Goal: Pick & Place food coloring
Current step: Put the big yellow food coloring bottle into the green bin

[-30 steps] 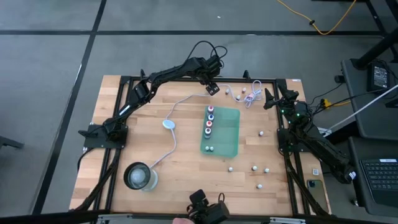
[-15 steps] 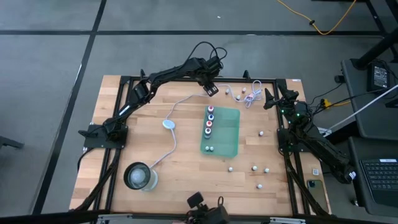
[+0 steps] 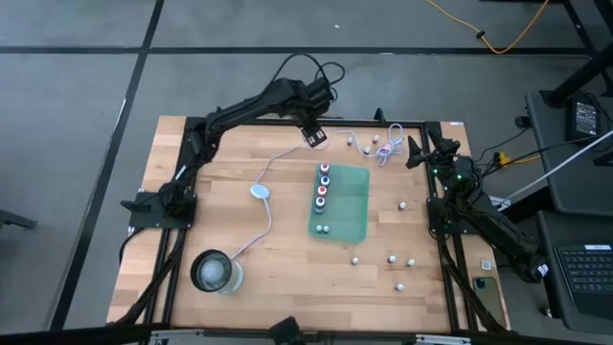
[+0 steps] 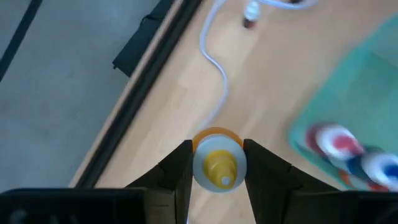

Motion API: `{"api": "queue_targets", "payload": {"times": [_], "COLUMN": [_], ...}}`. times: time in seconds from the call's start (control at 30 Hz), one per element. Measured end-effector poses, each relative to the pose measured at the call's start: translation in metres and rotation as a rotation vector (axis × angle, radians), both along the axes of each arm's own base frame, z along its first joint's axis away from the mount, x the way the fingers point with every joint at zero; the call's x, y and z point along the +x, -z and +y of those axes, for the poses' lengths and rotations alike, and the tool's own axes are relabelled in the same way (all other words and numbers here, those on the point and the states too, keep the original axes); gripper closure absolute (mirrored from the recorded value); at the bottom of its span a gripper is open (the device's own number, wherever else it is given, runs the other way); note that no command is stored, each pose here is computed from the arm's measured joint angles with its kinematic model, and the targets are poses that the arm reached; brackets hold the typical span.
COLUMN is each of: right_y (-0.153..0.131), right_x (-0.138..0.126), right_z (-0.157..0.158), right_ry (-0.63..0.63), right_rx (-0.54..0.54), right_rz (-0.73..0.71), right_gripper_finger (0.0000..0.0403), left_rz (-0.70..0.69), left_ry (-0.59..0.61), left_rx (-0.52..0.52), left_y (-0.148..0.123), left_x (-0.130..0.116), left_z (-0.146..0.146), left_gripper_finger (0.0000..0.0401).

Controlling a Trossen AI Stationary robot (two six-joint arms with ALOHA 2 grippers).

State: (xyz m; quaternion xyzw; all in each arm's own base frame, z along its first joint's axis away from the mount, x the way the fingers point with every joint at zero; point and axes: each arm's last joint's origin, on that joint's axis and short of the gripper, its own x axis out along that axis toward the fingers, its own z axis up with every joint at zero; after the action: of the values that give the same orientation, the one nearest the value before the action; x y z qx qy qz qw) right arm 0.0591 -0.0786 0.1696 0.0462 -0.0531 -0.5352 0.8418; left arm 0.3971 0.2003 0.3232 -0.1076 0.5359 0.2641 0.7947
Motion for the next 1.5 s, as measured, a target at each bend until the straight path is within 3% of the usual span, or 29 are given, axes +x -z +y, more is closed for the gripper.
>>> {"api": "queue_targets", "payload": {"times": [0.43,0.6,0.77,1.03,1.5], "right_y": [0.000,0.000,0.000,0.000,0.000], "right_x": [0.000,0.000,0.000,0.000,0.000], "right_z": [0.000,0.000,0.000,0.000,0.000], "right_ry": [0.000,0.000,0.000,0.000,0.000], "right_rx": [0.000,0.000,0.000,0.000,0.000], "right_rz": [0.000,0.000,0.000,0.000,0.000], "right_gripper_finger": [0.0019,0.0019,0.0019,0.0019,0.0019], "left_rz": [-0.008,0.017,0.039,0.080,0.004], "left_ry": [0.031,0.106,0.229,0.382,0.463], "left_rx": [-0.023,-0.040,-0.094,-0.102,-0.087], "left_y": [-0.010,-0.007,-0.001,-0.003,-0.020], "left_x": [-0.077,-0.108,-0.123,-0.100,-0.031], "left_z": [-0.072,-0.106,-0.142,-0.181,-0.211], "left_gripper_finger": [0.0287,0.0287,0.0287,0.0287,0.0287]}}
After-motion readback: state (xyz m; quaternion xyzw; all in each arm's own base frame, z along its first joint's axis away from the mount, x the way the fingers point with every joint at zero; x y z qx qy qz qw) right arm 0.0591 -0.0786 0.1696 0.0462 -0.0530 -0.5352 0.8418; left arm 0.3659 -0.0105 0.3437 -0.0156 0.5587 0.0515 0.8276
